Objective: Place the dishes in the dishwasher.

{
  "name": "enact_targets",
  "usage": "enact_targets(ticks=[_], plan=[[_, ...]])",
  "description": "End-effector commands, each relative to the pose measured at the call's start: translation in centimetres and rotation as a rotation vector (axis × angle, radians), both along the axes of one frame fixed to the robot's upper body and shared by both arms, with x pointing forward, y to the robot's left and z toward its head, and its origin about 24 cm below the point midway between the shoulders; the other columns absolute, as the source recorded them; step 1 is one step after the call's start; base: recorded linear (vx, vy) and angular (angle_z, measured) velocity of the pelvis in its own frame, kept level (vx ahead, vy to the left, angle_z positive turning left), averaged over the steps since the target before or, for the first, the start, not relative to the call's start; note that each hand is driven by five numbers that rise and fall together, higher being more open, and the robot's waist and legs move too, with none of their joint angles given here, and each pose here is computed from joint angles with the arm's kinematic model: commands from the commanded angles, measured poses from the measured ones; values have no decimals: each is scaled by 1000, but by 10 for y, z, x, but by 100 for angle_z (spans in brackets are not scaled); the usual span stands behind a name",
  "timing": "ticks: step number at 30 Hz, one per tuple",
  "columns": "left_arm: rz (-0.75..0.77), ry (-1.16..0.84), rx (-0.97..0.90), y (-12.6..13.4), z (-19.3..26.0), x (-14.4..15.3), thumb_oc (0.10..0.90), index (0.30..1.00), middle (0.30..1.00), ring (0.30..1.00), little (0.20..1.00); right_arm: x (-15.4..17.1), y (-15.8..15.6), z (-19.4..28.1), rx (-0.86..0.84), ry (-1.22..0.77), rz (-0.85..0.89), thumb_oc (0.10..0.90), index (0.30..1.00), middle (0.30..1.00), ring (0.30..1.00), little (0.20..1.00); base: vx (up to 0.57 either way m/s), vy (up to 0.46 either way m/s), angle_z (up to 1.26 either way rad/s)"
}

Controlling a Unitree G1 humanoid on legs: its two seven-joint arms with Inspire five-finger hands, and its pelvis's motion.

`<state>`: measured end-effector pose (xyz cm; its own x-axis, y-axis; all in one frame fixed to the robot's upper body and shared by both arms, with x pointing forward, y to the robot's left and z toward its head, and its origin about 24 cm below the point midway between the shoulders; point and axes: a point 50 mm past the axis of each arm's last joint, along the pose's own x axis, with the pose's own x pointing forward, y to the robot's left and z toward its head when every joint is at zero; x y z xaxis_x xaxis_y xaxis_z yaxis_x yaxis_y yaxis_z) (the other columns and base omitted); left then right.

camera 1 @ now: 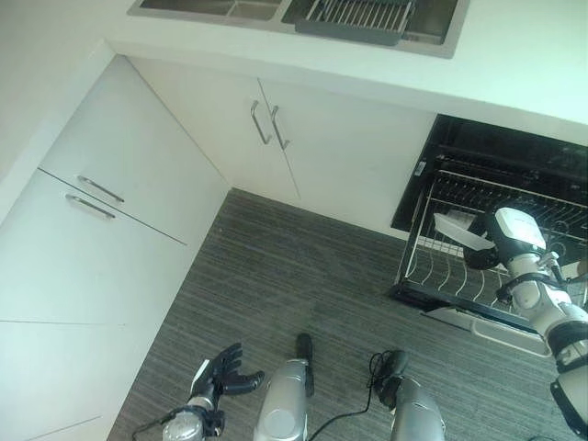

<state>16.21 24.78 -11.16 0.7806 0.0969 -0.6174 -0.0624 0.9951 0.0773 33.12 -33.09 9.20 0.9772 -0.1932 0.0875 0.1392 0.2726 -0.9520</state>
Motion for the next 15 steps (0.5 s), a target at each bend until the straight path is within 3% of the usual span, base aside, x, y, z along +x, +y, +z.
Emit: enact_targets(ticks=[1,7,8,9,15], plan=[[11,-46,81,27,12,-6,800,900,900,900,900,12,-3,34,41,-129,-31,400,300,300,300,300,0,0,0],[8,-73,64,28,17,-2,800,900,900,900,900,10,-13,29,21,-12,-68,400,300,300,300,300,0,0,0],[5,-79,61,28,18,-1,800,900,900,900,900,10,-16,27,18,41,-85,557,535,535,535,535,-33,8,-1],[4,-83,58,28,19,0,800,900,900,900,900,9,-18,25,18,73,-104,800,900,900,900,900,-33,12,-3],[-39,-91,33,24,24,9,800,900,900,900,900,-2,-36,8,301,245,-235,800,900,900,900,900,-22,11,-2]])
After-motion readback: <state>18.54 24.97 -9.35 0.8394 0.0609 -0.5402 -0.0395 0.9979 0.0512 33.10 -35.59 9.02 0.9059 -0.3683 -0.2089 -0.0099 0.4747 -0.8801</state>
